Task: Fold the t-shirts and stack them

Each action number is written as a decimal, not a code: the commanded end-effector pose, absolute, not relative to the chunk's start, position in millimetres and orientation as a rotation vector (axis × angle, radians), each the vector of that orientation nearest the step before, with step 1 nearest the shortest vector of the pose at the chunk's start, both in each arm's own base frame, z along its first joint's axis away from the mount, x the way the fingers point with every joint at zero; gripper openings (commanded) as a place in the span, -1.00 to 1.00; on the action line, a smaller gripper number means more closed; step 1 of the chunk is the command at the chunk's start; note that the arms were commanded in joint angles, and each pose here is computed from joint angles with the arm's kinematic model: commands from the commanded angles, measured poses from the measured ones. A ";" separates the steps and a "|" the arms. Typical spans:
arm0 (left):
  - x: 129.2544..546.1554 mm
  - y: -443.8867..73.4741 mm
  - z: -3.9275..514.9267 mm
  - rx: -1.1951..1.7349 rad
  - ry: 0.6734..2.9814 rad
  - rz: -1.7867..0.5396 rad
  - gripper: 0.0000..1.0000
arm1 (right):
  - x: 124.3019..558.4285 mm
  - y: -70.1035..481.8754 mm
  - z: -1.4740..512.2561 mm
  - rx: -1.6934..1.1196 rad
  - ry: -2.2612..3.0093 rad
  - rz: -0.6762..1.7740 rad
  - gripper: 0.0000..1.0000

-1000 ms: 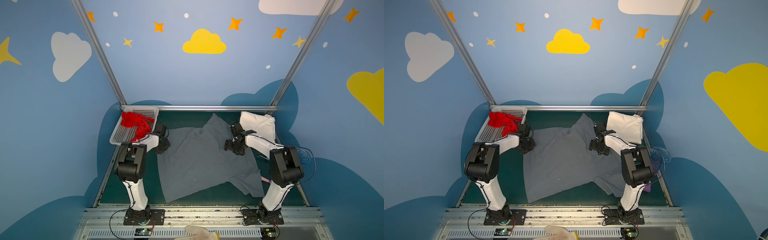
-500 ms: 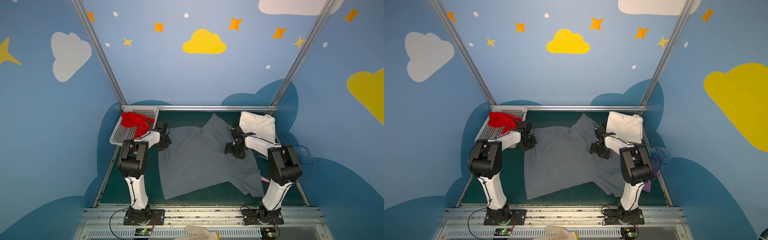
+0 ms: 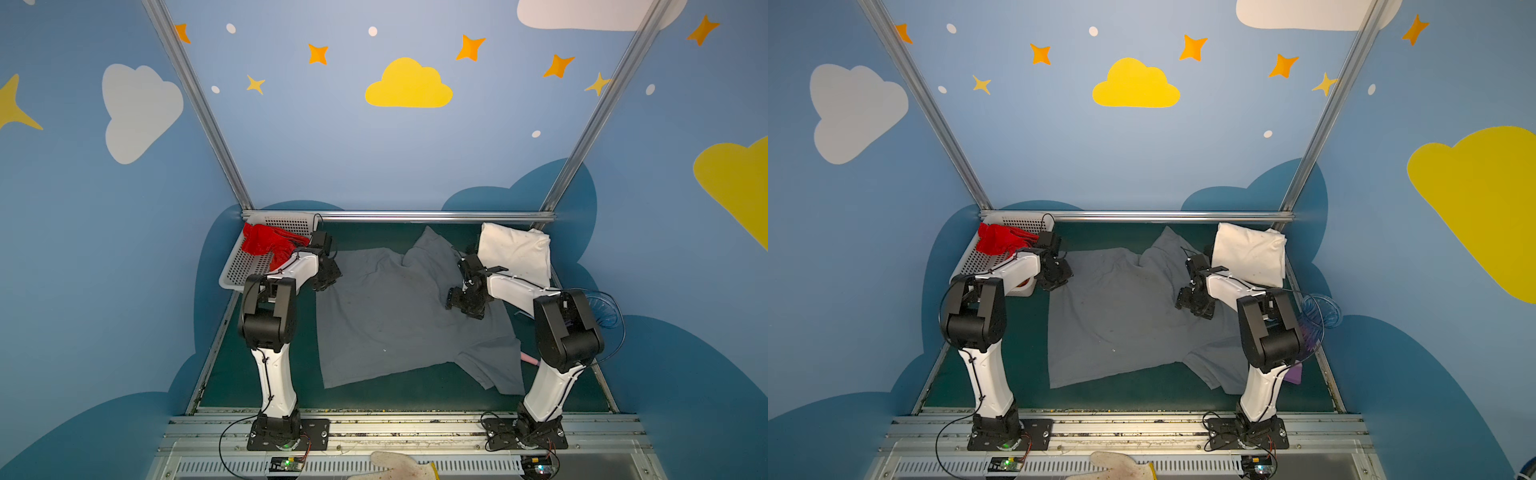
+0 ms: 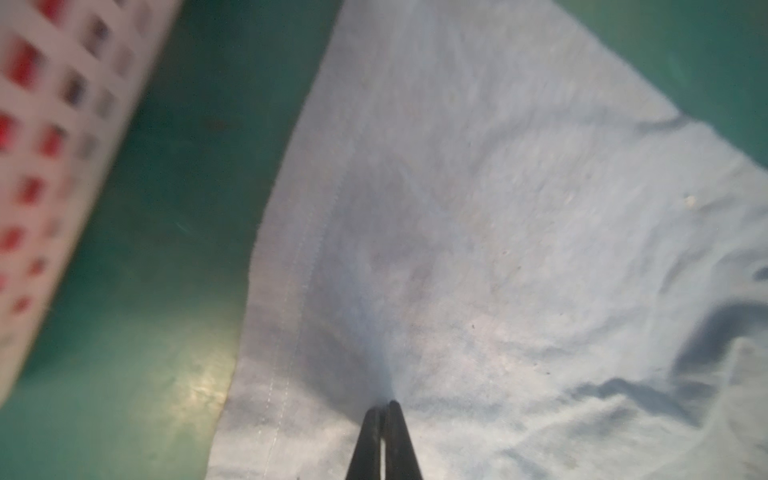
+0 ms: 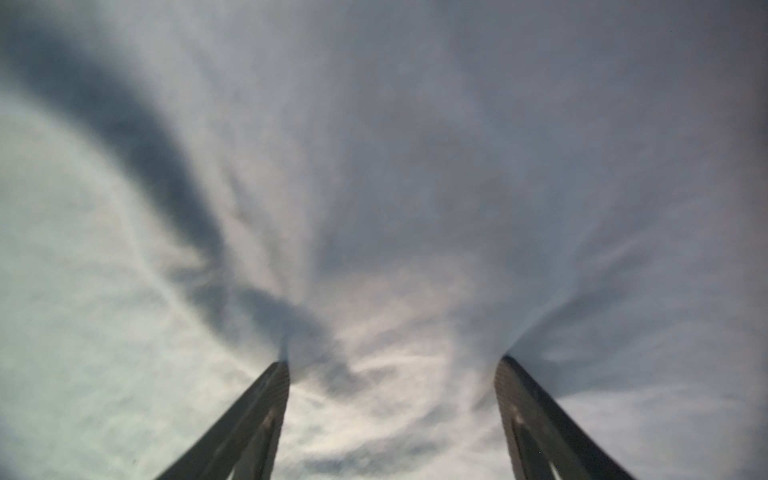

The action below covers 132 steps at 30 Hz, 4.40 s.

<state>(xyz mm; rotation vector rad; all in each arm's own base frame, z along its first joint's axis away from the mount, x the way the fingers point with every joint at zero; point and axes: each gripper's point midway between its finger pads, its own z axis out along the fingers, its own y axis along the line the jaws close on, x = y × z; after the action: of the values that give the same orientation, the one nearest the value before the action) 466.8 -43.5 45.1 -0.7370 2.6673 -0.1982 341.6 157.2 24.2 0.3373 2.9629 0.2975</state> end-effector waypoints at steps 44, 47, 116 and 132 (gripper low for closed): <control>551.2 -57.9 46.7 -0.493 2.739 -0.040 0.44 | 317.9 109.0 15.1 0.497 3.054 0.092 0.66; 553.2 -54.9 46.2 -0.491 2.743 -0.018 0.45 | 319.2 92.7 18.0 0.565 3.025 0.066 0.65; 593.0 -50.0 -3.2 -0.584 2.728 -0.086 -0.93 | 325.5 97.0 170.3 0.441 2.568 0.508 0.83; 557.2 -40.6 80.1 -0.583 2.601 -0.023 -0.93 | 524.6 159.7 118.8 0.099 2.709 0.424 0.76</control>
<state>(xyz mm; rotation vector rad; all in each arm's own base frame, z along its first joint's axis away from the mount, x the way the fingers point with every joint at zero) 555.9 -47.6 50.8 -0.5731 2.6791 -0.0376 519.1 153.9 134.1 0.1875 2.6356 0.4721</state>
